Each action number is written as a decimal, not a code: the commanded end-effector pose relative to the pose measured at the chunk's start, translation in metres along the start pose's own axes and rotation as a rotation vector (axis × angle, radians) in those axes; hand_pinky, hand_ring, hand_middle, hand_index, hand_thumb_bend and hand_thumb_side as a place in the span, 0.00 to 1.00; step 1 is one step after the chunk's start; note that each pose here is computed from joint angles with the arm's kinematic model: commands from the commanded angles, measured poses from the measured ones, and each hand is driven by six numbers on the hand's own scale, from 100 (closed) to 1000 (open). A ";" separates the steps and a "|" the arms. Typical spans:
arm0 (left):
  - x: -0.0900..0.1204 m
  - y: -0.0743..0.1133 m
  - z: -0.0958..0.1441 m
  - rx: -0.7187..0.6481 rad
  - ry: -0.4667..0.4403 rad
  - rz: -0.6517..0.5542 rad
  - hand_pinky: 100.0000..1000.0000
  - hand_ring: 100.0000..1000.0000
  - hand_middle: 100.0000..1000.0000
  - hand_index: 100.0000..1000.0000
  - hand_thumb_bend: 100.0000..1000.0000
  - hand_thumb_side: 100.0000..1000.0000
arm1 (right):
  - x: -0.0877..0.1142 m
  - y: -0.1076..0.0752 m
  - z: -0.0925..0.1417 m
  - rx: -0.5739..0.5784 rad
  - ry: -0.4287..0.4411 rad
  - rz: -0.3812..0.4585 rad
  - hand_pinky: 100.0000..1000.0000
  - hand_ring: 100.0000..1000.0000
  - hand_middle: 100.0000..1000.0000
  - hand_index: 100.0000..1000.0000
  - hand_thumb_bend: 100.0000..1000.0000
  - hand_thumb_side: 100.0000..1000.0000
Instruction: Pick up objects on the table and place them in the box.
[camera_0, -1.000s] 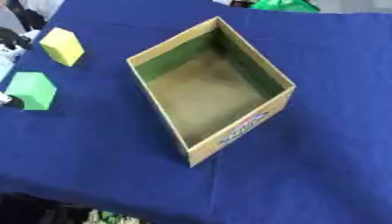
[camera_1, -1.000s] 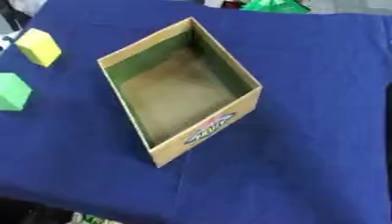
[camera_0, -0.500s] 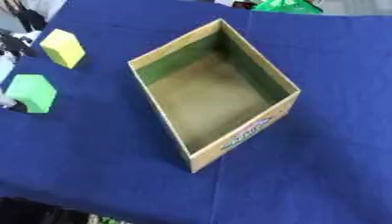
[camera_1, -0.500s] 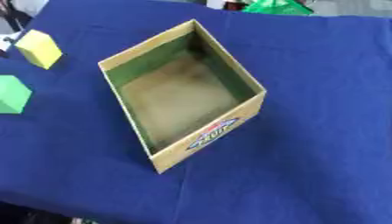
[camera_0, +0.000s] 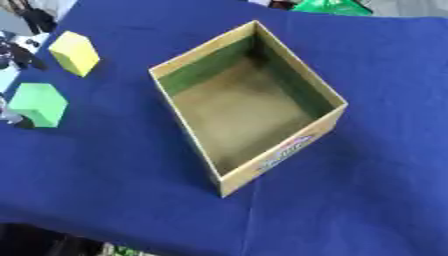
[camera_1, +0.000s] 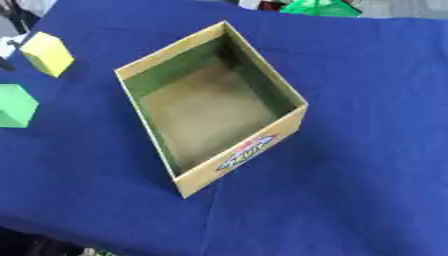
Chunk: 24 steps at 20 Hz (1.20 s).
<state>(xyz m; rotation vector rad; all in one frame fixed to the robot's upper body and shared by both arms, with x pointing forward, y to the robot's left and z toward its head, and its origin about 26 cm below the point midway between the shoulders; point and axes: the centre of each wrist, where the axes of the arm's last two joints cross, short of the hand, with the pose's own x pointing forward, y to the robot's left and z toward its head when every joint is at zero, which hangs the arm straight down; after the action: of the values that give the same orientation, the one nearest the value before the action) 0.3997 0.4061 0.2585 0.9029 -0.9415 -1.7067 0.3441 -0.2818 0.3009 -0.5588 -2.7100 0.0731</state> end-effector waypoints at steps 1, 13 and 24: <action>-0.006 0.011 0.005 0.001 0.036 -0.019 0.84 0.87 0.86 0.92 0.71 0.29 | 0.005 -0.005 -0.009 -0.001 -0.032 0.007 0.78 0.82 0.62 0.82 0.17 1.00; -0.009 0.004 -0.015 -0.026 0.056 -0.019 0.80 0.83 0.80 0.88 0.65 0.29 | 0.004 -0.004 -0.006 -0.002 -0.021 -0.005 0.79 0.82 0.61 0.82 0.17 1.00; -0.009 -0.003 -0.022 -0.018 0.033 0.019 0.67 0.70 0.68 0.79 0.43 0.20 | 0.003 -0.004 -0.005 -0.002 -0.013 -0.009 0.79 0.82 0.61 0.82 0.17 1.00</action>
<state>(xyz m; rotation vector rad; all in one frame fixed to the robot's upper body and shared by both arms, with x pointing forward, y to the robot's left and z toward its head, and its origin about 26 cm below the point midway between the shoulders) 0.4238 0.4051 0.2304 0.8583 -0.8854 -1.6957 0.3448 -0.2820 0.2996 -0.5428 -2.7036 0.0716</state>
